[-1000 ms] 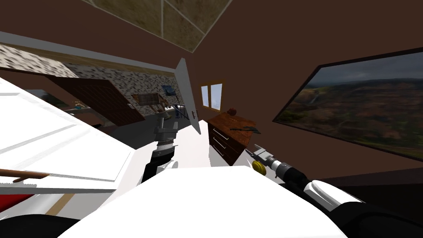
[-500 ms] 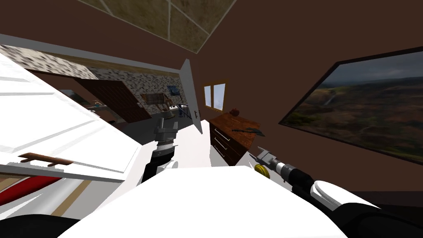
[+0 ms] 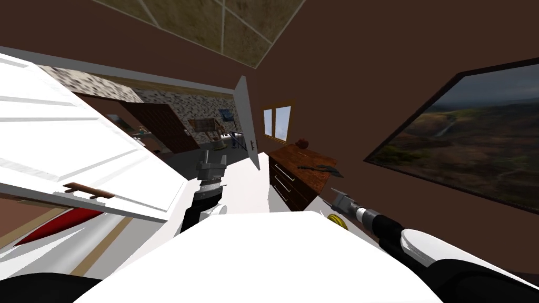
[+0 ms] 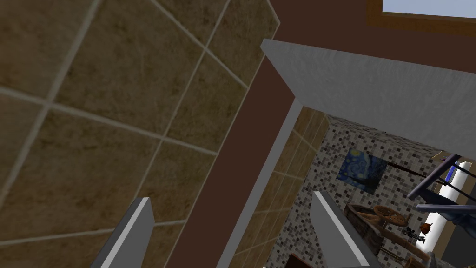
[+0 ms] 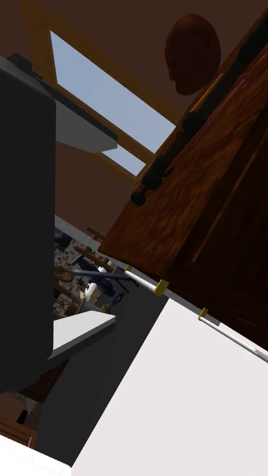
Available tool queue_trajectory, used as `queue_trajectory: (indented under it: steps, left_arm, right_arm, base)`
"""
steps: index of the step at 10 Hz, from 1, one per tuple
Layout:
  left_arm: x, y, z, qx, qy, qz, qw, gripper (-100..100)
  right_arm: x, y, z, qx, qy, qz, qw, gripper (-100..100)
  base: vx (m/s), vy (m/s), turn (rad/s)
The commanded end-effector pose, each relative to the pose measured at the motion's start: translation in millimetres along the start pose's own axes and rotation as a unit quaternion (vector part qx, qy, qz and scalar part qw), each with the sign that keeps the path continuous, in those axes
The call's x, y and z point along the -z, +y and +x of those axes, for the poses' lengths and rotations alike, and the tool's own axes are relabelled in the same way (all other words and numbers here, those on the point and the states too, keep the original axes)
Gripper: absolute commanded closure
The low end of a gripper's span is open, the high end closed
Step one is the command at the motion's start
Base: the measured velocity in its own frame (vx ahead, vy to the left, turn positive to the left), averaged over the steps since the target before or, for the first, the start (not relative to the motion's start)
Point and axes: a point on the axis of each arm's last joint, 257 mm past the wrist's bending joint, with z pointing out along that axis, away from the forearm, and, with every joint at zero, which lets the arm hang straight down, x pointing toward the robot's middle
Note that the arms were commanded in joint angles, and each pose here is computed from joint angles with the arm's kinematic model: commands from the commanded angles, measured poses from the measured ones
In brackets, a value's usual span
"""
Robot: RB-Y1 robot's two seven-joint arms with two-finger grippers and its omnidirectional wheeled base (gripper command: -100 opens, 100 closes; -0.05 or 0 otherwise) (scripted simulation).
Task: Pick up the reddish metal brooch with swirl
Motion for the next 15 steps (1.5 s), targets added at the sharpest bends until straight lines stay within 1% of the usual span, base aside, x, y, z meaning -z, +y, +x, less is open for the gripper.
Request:
queue_trajectory:
  steps: [1,2,3,4,5,6,7,8,9,11,12,13,14,15]
  left_arm:
    - [0.0,0,0.0,0.000,0.000,0.000,1.0000,0]
    - [0.0,0,0.0,0.000,0.000,0.000,1.0000,0]
    - [0.0,0,0.0,0.000,0.000,0.000,1.0000,0]
    - [0.0,0,0.0,0.000,0.000,0.000,1.0000,0]
    - [0.0,0,0.0,0.000,0.000,0.000,1.0000,0]
    - [0.0,0,0.0,0.000,0.000,0.000,1.0000,0]
    - [0.0,0,0.0,0.000,0.000,0.000,1.0000,0]
    - [0.0,0,0.0,0.000,0.000,0.000,1.0000,0]
    - [0.0,0,0.0,0.000,0.000,0.000,1.0000,0]
    - [0.0,0,0.0,0.000,0.000,0.000,1.0000,0]
    - [0.0,0,0.0,0.000,0.000,0.000,1.0000,0]
    - [0.0,0,0.0,0.000,0.000,0.000,1.0000,0]
    - [0.0,0,0.0,0.000,0.000,0.000,1.0000,0]
    - [0.0,0,0.0,0.000,0.000,0.000,1.0000,0]
  right_arm:
    - [2.2,-3,16,0.046,0.020,-0.006,0.9987,-100]
    - [2.2,-3,16,0.057,0.020,-0.006,0.9982,-100]
    - [3.6,-8,29,0.092,0.036,-0.011,0.9950,-100]
    - [3.6,-8,29,0.102,0.036,-0.012,0.9941,-100]
    - [5.0,-12,40,0.136,0.049,-0.017,0.9894,-100]
    - [5.0,-12,40,0.145,0.049,-0.018,0.9880,-100]
    - [6.3,-17,50,0.180,0.061,-0.024,0.9815,-100]
    - [6.2,-17,50,0.187,0.060,-0.025,0.9801,-100]
    - [7.5,-22,58,0.224,0.070,-0.031,0.9716,-100]
    - [7.4,-23,58,0.227,0.070,-0.031,0.9708,-100]
    - [8.3,-28,66,0.265,0.078,-0.039,0.9602,-100]
    - [9.6,-33,73,0.294,0.085,-0.044,0.9509,-100]
    - [9.1,-33,72,0.301,0.084,-0.045,0.9488,-100]
    - [9.7,-38,77,0.333,0.089,-0.052,0.9372,-100]
  base:
    - [0.017,-0.034,0.126]
    - [0.017,-0.033,0.083]
    - [0.016,-0.032,0.174]
    - [0.014,-0.034,0.071]
    - [0.021,-0.043,0.109]
    - [0.017,-0.032,0.071]
    - [0.022,-0.028,0.130]
    - [0.019,-0.028,0.088]
    - [0.017,-0.033,0.123]
    - [0.012,-0.022,0.029]
    - [0.019,-0.016,0.105]
    - [0.035,-0.035,0.212]
    - [0.027,-0.041,0.063]
    - [0.021,-0.042,0.081]
